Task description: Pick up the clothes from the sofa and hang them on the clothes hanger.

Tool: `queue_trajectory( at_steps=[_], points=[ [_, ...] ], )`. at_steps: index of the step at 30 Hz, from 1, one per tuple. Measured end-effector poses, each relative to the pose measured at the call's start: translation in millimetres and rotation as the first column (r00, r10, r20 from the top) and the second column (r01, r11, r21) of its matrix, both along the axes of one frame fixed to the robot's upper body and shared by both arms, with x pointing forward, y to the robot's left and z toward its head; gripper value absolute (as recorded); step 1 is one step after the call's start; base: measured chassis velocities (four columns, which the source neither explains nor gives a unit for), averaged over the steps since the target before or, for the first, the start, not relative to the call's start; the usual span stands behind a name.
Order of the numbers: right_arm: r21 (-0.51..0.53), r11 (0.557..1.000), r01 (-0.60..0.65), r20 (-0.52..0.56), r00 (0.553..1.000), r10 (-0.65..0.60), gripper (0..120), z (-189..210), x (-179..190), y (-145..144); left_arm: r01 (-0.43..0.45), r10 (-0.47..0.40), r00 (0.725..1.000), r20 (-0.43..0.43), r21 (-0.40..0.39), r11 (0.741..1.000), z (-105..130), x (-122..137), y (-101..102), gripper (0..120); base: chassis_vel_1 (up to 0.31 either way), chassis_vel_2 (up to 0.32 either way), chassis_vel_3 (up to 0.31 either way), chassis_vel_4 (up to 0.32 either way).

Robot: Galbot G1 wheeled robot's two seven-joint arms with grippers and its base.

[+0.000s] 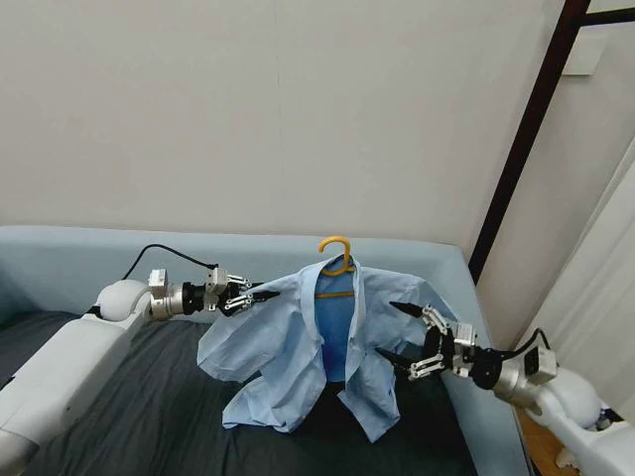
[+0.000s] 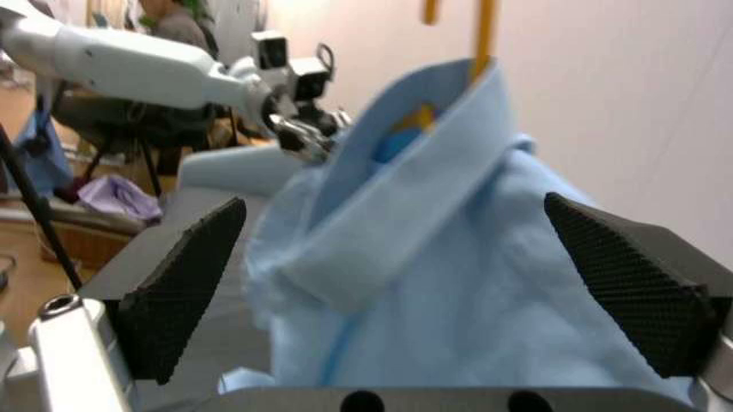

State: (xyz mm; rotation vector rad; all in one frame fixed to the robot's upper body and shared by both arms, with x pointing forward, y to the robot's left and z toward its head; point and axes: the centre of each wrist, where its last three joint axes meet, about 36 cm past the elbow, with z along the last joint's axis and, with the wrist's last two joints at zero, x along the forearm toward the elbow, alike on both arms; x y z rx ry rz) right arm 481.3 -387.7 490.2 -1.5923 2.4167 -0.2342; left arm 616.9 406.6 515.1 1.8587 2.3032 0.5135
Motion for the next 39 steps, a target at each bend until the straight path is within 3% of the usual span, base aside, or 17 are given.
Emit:
queue_trajectory(
  at_steps=[3,8,21,28,39],
  points=[
    [-0.068,0.997,0.025,-0.016,1.0,-0.026,100,18.8,9.6,-19.6,0.029,-0.029,1.0,0.002,0.027,0.999,-0.7,-1.5,-3.3,8,0.0,0.0,0.0,0.0],
    [-0.148,0.989,0.014,-0.066,0.998,-0.024,100,33.9,20.7,-29.2,0.072,-0.072,0.997,-0.006,0.061,0.996,-3.2,-1.8,-9.6,8,0.0,0.0,0.0,0.0],
    [-0.278,0.957,-0.079,-0.19,0.981,0.026,100,20.0,49.7,-39.5,0.13,-0.13,0.992,-0.007,0.098,0.987,-12.1,8.0,-29.8,8,0.0,0.0,0.0,0.0],
    [-0.351,0.928,-0.124,-0.229,0.972,0.044,81,14.7,58.5,-41.6,0.174,-0.173,0.985,-0.017,0.124,0.977,-9.3,22.9,-40.8,8,0.0,0.0,0.0,0.0],
    [-0.392,0.906,-0.159,-0.263,0.963,0.055,36,8.4,65.9,-45.0,0.22,-0.218,0.976,-0.029,0.134,0.966,-11.7,38.2,-59.0,8,0.0,0.0,0.0,0.0]
  ],
)
